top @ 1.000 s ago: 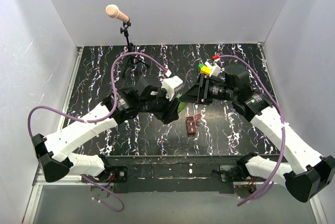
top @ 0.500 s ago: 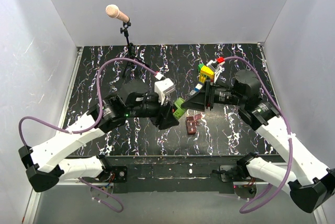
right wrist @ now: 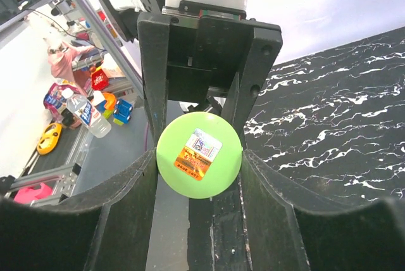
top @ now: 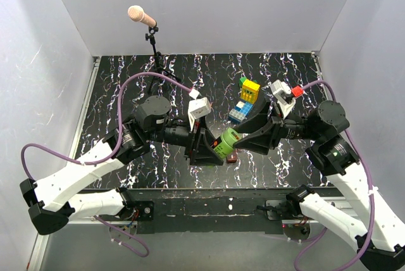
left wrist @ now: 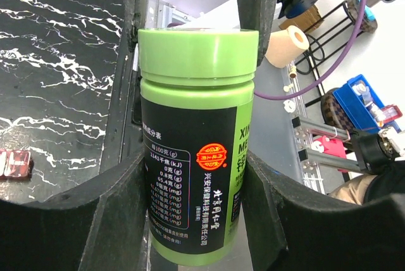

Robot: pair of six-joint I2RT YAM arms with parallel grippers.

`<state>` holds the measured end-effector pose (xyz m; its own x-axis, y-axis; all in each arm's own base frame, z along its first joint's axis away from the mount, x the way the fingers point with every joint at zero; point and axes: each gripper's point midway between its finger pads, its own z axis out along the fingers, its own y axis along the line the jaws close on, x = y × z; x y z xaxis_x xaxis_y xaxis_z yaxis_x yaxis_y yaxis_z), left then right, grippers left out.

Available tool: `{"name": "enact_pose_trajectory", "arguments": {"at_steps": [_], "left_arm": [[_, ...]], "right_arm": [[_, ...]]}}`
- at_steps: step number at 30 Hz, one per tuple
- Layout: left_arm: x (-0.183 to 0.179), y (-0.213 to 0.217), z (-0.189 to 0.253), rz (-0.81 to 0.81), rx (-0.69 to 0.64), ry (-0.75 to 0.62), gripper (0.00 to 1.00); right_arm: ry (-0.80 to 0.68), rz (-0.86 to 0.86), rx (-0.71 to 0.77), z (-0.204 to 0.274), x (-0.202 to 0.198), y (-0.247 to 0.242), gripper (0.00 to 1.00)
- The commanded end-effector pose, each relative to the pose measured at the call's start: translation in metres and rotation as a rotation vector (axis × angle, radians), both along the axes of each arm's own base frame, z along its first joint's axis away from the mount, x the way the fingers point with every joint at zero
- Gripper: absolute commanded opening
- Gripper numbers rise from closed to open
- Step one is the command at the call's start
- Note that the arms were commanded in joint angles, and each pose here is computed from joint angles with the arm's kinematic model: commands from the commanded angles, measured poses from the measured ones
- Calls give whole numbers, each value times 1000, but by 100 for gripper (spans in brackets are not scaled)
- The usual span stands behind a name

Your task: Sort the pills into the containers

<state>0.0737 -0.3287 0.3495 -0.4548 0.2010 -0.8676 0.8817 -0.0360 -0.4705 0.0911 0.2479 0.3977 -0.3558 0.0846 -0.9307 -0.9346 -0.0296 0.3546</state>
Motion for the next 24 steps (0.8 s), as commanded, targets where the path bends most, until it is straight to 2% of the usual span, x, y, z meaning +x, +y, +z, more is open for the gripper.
{"name": "enact_pose_trajectory", "arguments": {"at_steps": [1, 2, 3, 6, 11, 17, 24], "left_arm": [[-9, 1, 43, -53, -134, -86, 0], [-6, 0, 38, -40, -121, -85, 0], [-2, -2, 34, -24, -106, -84, 0], [12, -4, 24, 47, -56, -93, 0], [38, -3, 2, 173, 49, -126, 0], [60, 0, -18, 260, 154, -167, 0], [86, 6, -44, 360, 293, -206, 0]], "right_arm": [[3, -14, -19, 1, 3, 0, 2], [27, -26, -26, -1, 7, 2, 12], [55, -50, -30, -1, 11, 2, 32], [132, -138, -27, -1, 24, 2, 81], [202, -189, -22, 2, 32, 2, 85], [310, -320, -89, -9, 56, 0, 88], [393, -386, -114, -19, 71, 0, 88]]}}
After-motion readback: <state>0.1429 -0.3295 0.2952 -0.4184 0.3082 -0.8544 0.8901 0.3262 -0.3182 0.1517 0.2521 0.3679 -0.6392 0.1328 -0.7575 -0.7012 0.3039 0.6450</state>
